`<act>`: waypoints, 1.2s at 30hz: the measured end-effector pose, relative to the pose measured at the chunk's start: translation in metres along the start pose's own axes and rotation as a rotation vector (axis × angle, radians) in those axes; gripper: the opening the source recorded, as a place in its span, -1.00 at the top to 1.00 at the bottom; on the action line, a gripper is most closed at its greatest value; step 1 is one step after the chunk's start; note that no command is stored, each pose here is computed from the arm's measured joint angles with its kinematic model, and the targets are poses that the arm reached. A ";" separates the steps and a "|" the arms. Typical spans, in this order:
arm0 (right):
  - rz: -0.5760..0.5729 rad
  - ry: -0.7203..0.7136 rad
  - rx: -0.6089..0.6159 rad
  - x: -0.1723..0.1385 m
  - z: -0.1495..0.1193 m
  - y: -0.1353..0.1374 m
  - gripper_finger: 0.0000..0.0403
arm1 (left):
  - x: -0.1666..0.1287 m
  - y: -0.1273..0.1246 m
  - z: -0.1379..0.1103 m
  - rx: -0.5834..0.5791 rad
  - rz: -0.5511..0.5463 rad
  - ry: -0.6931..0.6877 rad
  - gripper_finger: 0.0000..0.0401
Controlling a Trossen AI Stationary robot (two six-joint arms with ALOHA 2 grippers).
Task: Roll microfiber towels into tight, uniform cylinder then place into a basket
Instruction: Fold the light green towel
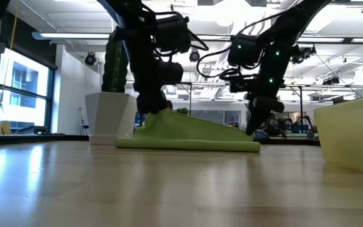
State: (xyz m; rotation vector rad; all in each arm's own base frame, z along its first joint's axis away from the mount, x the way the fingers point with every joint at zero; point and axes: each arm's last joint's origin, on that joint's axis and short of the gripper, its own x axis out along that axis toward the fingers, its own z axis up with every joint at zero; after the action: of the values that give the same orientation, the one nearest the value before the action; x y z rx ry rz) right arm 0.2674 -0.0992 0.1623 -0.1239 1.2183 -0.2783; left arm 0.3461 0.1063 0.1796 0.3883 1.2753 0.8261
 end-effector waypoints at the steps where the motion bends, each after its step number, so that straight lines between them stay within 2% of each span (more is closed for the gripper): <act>1: 0.003 0.001 0.002 0.000 0.000 0.000 1.00 | 0.001 0.000 0.000 0.002 -0.022 0.000 1.00; 9: -0.018 -0.030 0.004 0.000 0.003 -0.001 0.97 | 0.006 0.005 0.004 -0.043 -0.053 -0.028 1.00; 16: -0.136 -0.012 -0.002 0.000 0.004 -0.005 0.54 | 0.007 0.006 0.004 -0.045 -0.059 -0.027 1.00; 18: -0.130 -0.015 0.044 0.000 0.003 -0.005 0.44 | 0.008 0.007 0.004 -0.049 -0.058 -0.025 1.00; 20: -0.071 -0.031 0.096 0.000 0.004 -0.003 0.38 | 0.008 0.007 0.004 -0.065 -0.058 -0.025 1.00; 24: 0.068 -0.063 0.137 0.000 0.006 0.003 0.36 | 0.008 0.007 0.005 -0.085 -0.057 -0.035 1.00; 31: 0.060 -0.157 0.185 0.009 0.002 0.008 0.41 | 0.008 0.008 0.005 -0.096 -0.057 -0.038 1.00; 36: 0.066 -0.156 0.243 0.017 -0.010 0.014 0.42 | 0.008 0.008 0.005 -0.111 -0.064 -0.038 0.99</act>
State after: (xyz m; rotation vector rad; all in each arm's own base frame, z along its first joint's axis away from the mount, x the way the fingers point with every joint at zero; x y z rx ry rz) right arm 0.2654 -0.0903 0.1397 0.1035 1.0232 -0.3505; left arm 0.3492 0.1183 0.1806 0.2716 1.1952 0.8273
